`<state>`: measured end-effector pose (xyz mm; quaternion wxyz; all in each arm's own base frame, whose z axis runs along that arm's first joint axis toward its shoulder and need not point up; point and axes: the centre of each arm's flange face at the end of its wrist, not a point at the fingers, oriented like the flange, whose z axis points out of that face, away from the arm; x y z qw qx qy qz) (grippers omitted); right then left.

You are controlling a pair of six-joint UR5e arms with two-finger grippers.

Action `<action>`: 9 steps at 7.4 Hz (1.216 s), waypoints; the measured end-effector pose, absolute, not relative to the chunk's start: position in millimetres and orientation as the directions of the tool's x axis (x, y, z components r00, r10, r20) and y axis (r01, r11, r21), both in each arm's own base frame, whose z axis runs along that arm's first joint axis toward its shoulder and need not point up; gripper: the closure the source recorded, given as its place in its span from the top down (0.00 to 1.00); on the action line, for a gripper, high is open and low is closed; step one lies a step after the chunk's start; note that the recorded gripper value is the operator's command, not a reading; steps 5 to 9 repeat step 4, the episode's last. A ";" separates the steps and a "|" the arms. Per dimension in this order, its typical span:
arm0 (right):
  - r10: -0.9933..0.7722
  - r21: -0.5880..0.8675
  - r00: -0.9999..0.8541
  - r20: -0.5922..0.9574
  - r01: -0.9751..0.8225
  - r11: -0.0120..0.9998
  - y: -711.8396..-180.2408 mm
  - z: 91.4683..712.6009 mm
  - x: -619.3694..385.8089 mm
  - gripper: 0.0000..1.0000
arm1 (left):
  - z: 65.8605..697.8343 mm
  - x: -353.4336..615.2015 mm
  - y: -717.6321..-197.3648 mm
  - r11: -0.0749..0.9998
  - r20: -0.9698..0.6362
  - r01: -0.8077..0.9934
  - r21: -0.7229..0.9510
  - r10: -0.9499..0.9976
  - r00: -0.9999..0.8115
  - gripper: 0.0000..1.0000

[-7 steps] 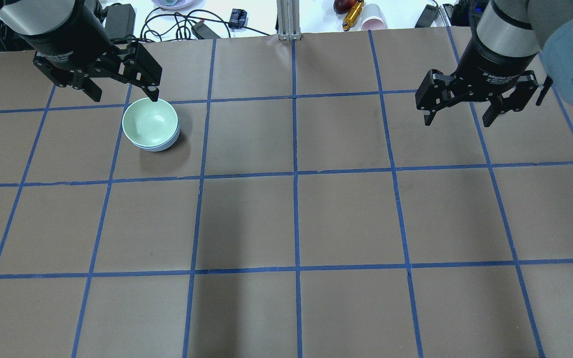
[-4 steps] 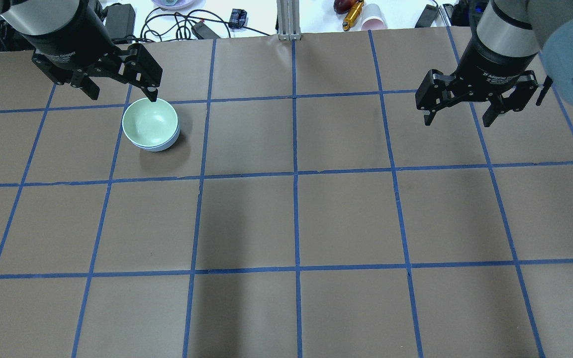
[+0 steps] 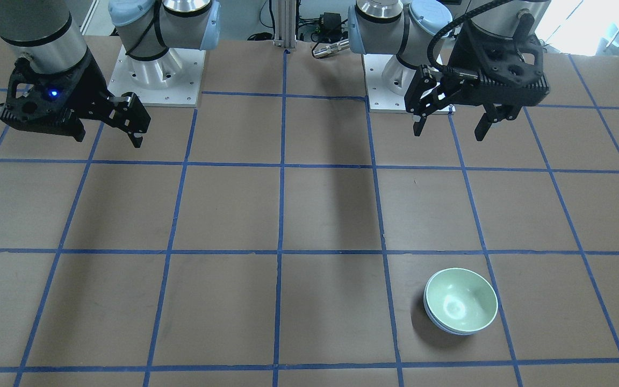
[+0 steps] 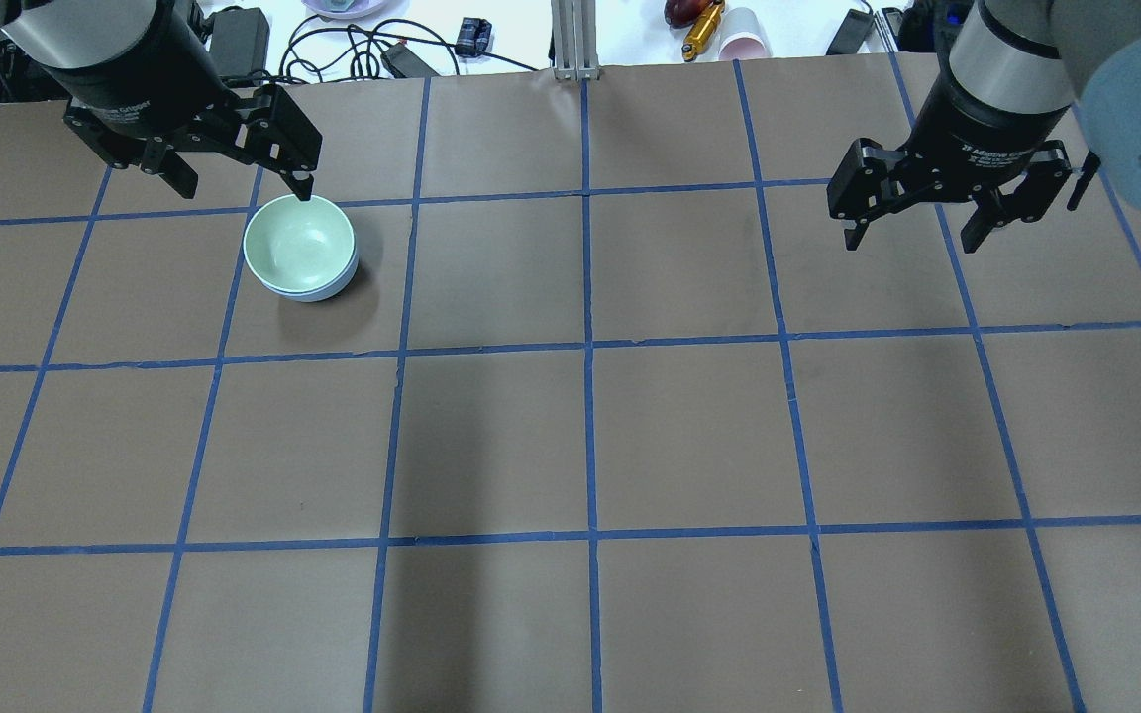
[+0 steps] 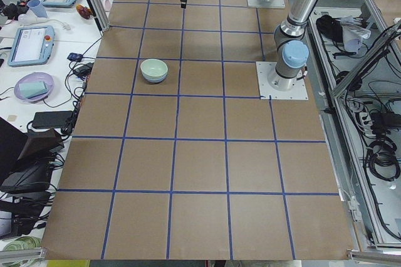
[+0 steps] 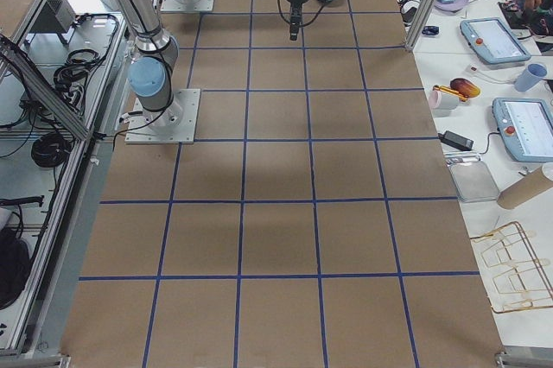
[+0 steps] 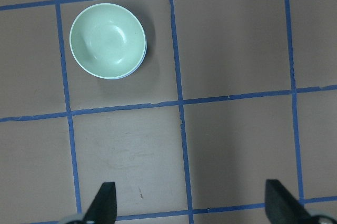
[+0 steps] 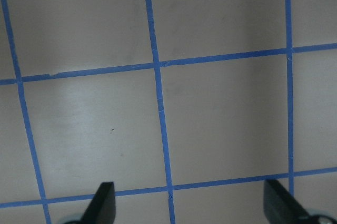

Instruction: Stack green bowl on blue bowl

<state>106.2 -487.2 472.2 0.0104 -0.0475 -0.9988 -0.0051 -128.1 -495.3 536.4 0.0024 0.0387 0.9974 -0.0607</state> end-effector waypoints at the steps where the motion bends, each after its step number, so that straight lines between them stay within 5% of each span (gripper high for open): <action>1: 0.095 0.009 -0.995 0.022 0.095 0.995 -487.2 472.2 106.1 1.00 | 536.0 -128.1 -495.3 0.990 -0.009 0.077 -0.120 0.077 -0.997 1.00; 9: 0.095 0.009 -0.995 0.022 0.095 0.995 -487.2 472.2 106.1 1.00 | 534.9 -128.1 -495.3 0.990 -0.009 0.077 -0.118 0.077 -0.997 1.00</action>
